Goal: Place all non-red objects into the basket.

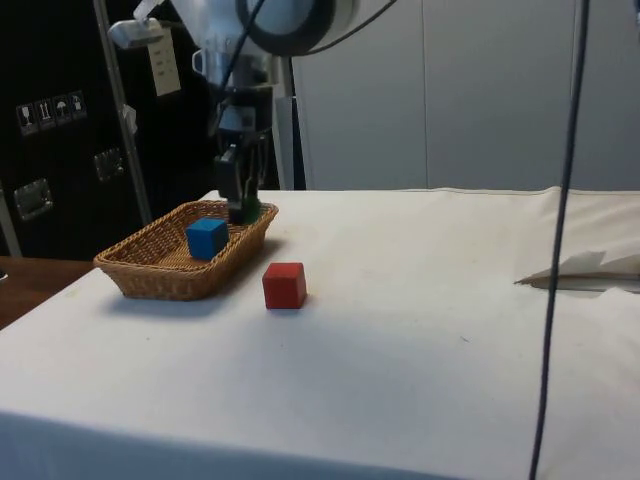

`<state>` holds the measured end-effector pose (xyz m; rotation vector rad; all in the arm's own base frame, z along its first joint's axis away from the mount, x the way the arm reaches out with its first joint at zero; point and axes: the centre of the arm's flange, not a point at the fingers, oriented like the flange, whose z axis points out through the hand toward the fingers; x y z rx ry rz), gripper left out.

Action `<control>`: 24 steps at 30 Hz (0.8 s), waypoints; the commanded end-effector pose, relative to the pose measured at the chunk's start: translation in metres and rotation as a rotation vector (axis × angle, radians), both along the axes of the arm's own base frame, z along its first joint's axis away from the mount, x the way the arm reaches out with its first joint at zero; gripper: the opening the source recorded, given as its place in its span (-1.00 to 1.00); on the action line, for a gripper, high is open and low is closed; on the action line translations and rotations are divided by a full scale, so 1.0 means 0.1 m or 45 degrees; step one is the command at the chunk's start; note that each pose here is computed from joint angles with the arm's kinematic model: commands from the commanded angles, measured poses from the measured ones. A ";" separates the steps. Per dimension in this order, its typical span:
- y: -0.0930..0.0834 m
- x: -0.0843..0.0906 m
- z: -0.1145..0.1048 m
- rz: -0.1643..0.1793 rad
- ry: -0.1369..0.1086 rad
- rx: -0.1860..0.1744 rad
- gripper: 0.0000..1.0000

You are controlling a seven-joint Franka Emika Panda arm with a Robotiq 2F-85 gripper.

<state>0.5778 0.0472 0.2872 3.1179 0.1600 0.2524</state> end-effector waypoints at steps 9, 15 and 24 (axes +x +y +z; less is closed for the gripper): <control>-0.06 0.28 -0.17 -0.003 0.005 0.000 -1.00; -0.13 0.48 -0.27 -0.009 -0.003 -0.011 -1.00; -0.20 0.77 -0.40 -0.017 -0.020 -0.017 -1.00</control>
